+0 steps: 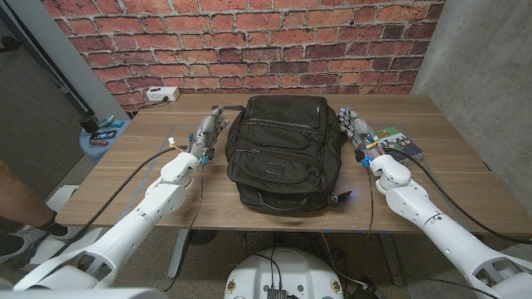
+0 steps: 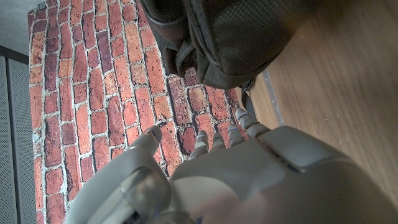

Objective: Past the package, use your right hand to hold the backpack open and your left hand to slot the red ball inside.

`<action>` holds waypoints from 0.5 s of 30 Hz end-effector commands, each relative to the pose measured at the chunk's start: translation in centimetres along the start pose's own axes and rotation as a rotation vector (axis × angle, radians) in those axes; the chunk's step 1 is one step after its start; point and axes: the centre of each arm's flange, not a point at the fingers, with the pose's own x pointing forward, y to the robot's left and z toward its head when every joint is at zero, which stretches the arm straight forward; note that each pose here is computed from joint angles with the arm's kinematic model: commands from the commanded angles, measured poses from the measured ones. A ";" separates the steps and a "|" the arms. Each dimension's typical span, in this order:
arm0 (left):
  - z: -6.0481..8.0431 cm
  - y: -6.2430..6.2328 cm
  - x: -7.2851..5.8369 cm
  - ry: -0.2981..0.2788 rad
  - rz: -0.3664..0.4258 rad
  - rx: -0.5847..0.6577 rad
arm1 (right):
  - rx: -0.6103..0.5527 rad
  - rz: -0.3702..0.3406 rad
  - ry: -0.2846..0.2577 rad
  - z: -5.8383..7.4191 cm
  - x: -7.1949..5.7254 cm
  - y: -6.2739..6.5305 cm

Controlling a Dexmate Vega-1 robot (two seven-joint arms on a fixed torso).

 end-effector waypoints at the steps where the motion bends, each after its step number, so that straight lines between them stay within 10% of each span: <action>1: 0.0 0.4 -0.4 -0.002 -0.003 0.004 | -0.032 0.014 -0.018 1.0 -0.4 1.0; 15: -0.3 0.6 -0.9 -0.001 -0.011 -0.002 | -0.073 0.036 -0.041 2.7 -1.7 2.4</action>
